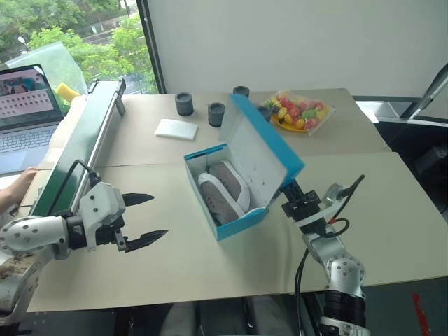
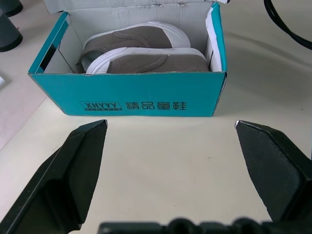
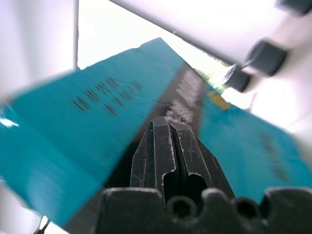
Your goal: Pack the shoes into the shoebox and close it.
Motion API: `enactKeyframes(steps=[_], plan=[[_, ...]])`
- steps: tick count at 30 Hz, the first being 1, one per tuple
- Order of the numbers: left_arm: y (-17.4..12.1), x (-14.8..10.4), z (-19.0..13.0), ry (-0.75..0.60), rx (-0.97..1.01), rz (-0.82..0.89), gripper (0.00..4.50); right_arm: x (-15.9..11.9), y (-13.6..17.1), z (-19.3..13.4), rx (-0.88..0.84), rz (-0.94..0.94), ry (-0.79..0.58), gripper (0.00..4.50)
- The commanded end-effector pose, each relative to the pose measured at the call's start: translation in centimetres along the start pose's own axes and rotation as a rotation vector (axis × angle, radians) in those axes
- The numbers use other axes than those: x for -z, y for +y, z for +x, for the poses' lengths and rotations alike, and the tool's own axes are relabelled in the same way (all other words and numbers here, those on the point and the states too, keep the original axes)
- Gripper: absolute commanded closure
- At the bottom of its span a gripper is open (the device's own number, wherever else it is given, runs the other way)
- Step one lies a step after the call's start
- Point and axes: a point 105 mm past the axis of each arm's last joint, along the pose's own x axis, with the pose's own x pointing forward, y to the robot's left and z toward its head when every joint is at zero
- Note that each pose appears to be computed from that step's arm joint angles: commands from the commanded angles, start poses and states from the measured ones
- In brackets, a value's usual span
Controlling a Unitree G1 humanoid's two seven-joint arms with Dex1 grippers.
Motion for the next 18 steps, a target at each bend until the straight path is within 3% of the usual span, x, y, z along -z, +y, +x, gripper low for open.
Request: enactKeyframes(steps=[1,7,12,18], plan=[[0.2,-0.9,-0.5,-0.003,-0.028,0.041,0.00,1.6,3.4,1.8,-0.154,-0.143,0.214,4.42],[-0.2,-0.8,-0.5,-0.006,-0.039,0.034,0.00,3.9,4.2,3.9,-0.194,-0.517,0.527,4.42],[-0.3,-0.7,-0.5,-0.007,-0.052,0.027,0.00,2.7,2.4,9.8,-0.072,-0.898,0.569,4.42],[-0.4,-0.6,-0.3,-0.011,-0.061,0.019,0.00,5.9,1.9,13.3,-0.148,-0.989,0.621,4.42]])
